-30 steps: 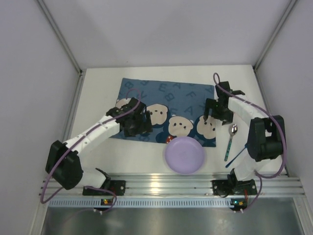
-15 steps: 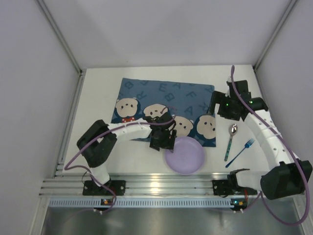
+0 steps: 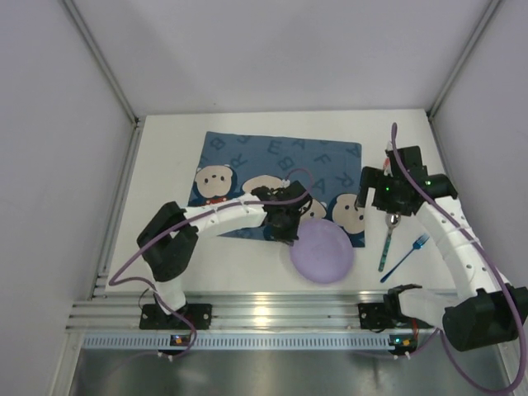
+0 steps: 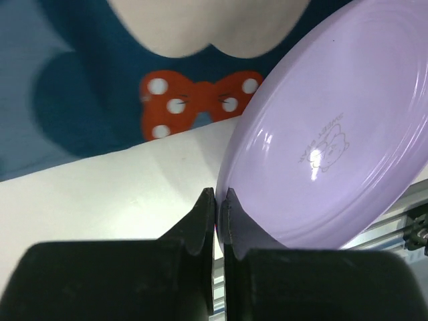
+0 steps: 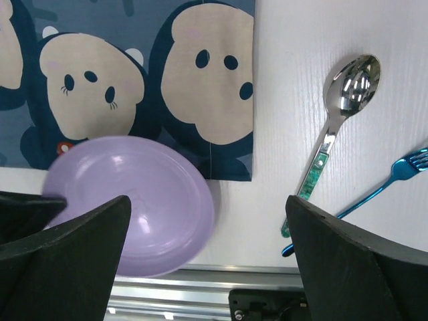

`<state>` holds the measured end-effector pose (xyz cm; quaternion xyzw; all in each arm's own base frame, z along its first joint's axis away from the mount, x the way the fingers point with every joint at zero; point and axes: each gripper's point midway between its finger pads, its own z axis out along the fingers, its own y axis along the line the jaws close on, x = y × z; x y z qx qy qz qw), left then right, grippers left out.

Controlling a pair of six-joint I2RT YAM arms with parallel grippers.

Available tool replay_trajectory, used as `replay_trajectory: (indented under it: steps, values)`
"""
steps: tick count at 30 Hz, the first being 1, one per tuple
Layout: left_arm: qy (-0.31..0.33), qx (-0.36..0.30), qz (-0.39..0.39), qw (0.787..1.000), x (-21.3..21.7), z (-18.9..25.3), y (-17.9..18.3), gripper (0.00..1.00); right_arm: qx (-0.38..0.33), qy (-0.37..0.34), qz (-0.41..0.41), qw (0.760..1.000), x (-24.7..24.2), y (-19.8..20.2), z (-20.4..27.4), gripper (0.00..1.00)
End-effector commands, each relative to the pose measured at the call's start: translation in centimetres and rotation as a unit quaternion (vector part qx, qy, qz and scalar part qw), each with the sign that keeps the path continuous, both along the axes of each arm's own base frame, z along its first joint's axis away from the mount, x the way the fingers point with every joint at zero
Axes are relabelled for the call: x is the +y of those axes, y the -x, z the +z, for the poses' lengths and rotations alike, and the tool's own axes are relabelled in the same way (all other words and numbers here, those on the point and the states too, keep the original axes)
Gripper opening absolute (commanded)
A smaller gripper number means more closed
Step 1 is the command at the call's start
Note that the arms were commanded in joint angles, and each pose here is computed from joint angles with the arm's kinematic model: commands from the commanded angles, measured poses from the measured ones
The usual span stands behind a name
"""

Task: Set the dinner table for one person

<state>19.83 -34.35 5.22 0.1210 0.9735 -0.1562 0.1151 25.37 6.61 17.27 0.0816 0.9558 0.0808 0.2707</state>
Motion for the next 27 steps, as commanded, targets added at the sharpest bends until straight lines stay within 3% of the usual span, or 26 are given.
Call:
replay_trajectory:
  steps: [1,9,16,22,24,25,27]
  values:
    - [-0.011,-0.088,0.044,0.995,3.2,7.0,-3.7,0.0,-0.023,0.02,0.0,1.0,-0.9,0.6,1.9,1.0]
    - [0.03,-0.144,0.174,0.974,10.0,10.4,-14.9,0.0,-0.032,0.021,0.003,0.999,-0.6,-0.7,3.2,1.0]
    - [0.025,-0.15,0.225,0.962,12.9,7.8,-22.3,0.0,-0.04,0.056,-0.026,0.997,-2.6,-1.4,4.1,1.0]
    - [0.033,-0.085,0.2,0.975,11.6,3.4,-22.8,0.26,-0.062,0.059,-0.045,0.995,-4.2,-4.0,7.1,1.0]
    - [0.024,-0.076,0.201,0.976,11.9,2.7,-22.4,0.45,-0.073,0.059,-0.054,0.994,-4.5,-5.1,8.5,1.0]
    - [0.016,-0.069,0.203,0.977,12.3,2.0,-22.0,0.62,-0.067,0.06,-0.057,0.994,-4.7,-5.7,8.2,1.0]
    - [0.006,-0.067,0.207,0.976,12.9,1.7,-21.6,0.77,-0.072,0.06,-0.069,0.993,-5.2,-6.7,8.8,1.0]
